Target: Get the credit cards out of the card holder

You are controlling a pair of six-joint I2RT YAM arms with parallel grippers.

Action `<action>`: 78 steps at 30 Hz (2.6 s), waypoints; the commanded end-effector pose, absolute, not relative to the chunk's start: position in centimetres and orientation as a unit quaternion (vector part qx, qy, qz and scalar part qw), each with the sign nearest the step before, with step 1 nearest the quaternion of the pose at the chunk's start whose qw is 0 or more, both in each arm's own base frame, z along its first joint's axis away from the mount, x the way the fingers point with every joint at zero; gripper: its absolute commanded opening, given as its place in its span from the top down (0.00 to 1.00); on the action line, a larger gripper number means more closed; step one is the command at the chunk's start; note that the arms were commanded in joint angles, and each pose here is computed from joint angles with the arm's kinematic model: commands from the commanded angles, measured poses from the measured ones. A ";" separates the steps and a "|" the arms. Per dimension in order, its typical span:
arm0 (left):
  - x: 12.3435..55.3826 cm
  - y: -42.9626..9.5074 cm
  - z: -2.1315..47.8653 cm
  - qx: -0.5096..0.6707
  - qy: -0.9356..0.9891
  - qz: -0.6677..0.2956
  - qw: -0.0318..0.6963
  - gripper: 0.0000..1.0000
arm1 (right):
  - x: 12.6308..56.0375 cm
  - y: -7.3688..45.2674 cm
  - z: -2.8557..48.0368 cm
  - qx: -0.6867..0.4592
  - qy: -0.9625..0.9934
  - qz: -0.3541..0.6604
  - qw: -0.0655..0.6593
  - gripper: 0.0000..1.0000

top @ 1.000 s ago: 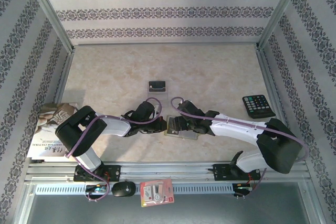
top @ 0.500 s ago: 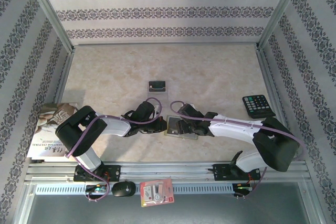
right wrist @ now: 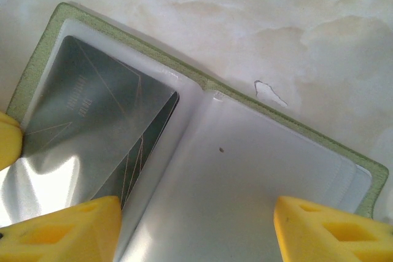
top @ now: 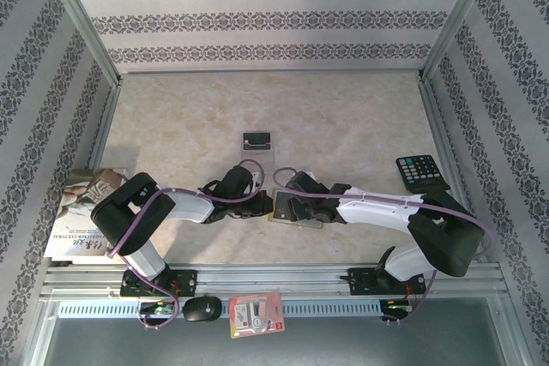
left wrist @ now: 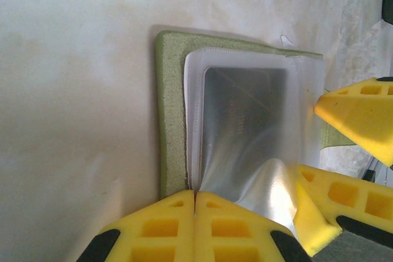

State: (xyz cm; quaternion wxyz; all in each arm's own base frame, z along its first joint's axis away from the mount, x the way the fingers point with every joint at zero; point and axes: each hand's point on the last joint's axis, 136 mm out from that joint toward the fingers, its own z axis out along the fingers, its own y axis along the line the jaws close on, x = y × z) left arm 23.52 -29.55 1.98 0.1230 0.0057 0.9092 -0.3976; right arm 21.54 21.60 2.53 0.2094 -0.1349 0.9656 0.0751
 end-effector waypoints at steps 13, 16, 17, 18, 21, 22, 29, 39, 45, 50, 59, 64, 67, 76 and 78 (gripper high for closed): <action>19.2 -27.6 -2.8 -0.007 0.941 -0.338 0.033 0.99 | 21.7 23.4 2.2 -0.141 0.961 0.104 0.212 0.31; 19.2 -27.5 -2.8 -0.007 0.941 -0.338 0.033 0.99 | 21.3 22.9 1.0 -0.138 0.967 0.088 0.195 0.30; 19.3 -27.5 -2.8 -0.008 0.941 -0.338 0.034 0.96 | 21.1 22.4 0.6 -0.135 0.970 0.075 0.188 0.31; 19.3 -27.5 -2.7 -0.008 0.941 -0.338 0.034 0.94 | 21.0 22.0 0.4 -0.134 0.972 0.065 0.184 0.31; 19.3 -27.4 -2.7 -0.008 0.941 -0.336 0.037 0.82 | 20.6 20.7 0.2 -0.132 0.974 0.039 0.182 0.32; 19.3 -27.3 -2.6 -0.009 0.941 -0.335 0.038 0.79 | 20.6 20.3 0.3 -0.130 0.974 0.032 0.182 0.32; 19.4 -27.2 -2.4 -0.009 0.942 -0.334 0.043 0.73 | 20.3 18.8 0.9 -0.118 0.975 0.010 0.188 0.31; 19.4 -27.2 -2.3 -0.007 0.943 -0.331 0.043 0.73 | 20.2 17.1 1.6 -0.103 0.975 -0.018 0.198 0.31; 19.7 -26.8 -1.8 -0.008 0.942 -0.331 0.050 0.73 | 20.6 16.7 3.5 -0.094 0.971 -0.011 0.219 0.29; 20.5 -26.0 -0.6 -0.018 0.940 -0.334 0.071 0.72 | 20.9 17.1 5.2 -0.086 0.967 0.011 0.239 0.29; 21.9 -26.2 3.1 0.020 0.934 -0.330 0.134 0.78 | 21.6 21.3 8.1 -0.050 0.946 0.215 0.239 0.49; 22.6 -29.2 5.4 0.075 0.920 -0.351 0.156 0.80 | 21.8 22.3 6.6 -0.026 0.947 0.258 0.191 0.59; 23.0 -31.0 6.1 0.095 0.909 -0.373 0.160 0.80 | 21.9 22.0 5.6 -0.009 0.950 0.260 0.174 0.63; 23.0 -33.6 4.8 0.109 0.900 -0.399 0.135 0.81 | 22.4 21.1 3.9 0.009 0.954 0.252 0.161 0.65; 22.9 -33.8 4.2 0.104 0.900 -0.404 0.126 0.82 | 22.6 21.2 3.8 0.007 0.954 0.254 0.161 0.65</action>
